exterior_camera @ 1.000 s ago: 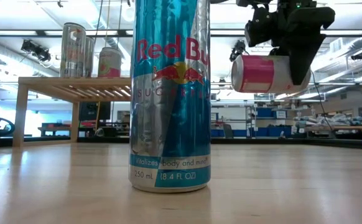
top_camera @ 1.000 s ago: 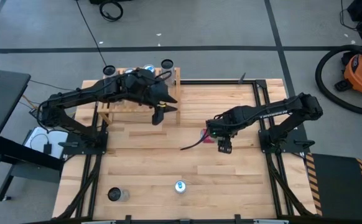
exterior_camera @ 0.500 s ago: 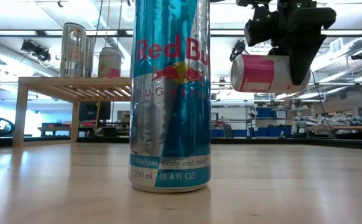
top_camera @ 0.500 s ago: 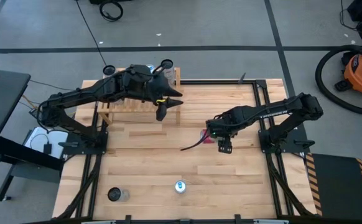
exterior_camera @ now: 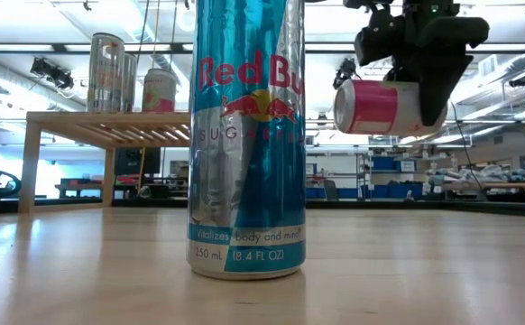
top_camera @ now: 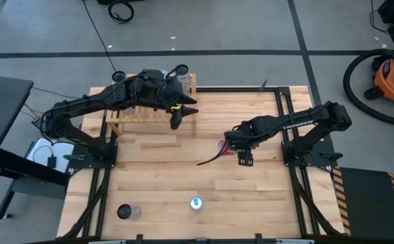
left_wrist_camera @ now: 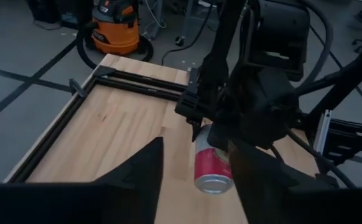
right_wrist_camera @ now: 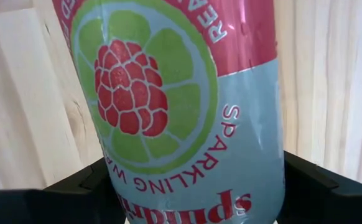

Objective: Place canned beverage on shelf
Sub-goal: Put the pink white soda can on the shelf aligned with the other pink white soda can

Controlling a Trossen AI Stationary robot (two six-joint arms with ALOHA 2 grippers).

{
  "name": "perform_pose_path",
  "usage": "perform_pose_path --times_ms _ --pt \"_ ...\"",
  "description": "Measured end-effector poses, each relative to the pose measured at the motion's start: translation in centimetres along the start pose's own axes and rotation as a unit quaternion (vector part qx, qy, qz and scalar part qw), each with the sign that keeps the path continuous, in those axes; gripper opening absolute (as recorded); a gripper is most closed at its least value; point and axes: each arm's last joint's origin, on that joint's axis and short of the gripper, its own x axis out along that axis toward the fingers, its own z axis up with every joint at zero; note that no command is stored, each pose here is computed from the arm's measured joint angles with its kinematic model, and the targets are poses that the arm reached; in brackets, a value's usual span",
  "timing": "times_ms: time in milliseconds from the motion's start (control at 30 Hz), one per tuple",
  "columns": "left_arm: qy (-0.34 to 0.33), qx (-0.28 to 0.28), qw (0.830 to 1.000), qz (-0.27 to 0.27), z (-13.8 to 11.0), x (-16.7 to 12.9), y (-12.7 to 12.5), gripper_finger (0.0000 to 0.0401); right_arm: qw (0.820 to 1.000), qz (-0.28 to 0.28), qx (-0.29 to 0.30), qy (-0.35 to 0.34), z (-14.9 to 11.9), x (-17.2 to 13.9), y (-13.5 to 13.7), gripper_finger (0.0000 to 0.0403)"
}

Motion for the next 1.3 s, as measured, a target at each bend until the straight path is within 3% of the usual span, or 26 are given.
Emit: perform_pose_path --times_ms 333,400,600,833,1200,1300 --pt "0.032 -0.050 0.998 0.008 -0.6 0.0 0.2 0.0371 1.000 -0.001 -0.006 0.001 0.0 0.0 0.0 0.0300" --pt "0.039 -0.067 0.997 0.011 -0.7 0.0 0.3 0.0392 1.000 -0.004 -0.006 0.001 0.0 0.0 0.0 0.0300" --pt "0.054 -0.146 0.988 0.016 -1.1 -0.1 0.2 0.0389 1.000 -0.006 -0.007 0.003 -0.1 0.0 -0.1 0.0300" --pt "0.041 -0.093 0.995 0.009 -0.8 0.0 0.1 0.0389 1.000 -0.002 -0.010 0.003 -0.1 0.0 0.0 0.0300" --pt "0.018 -0.092 0.995 0.019 -0.4 0.0 0.1 0.0389 1.000 0.001 -0.010 0.016 -0.3 0.0 -0.1 0.0300" --pt "0.013 -0.124 0.992 0.026 -0.4 0.0 0.2 0.0389 1.000 0.001 -0.013 0.016 -0.3 0.0 -0.1 0.0300"
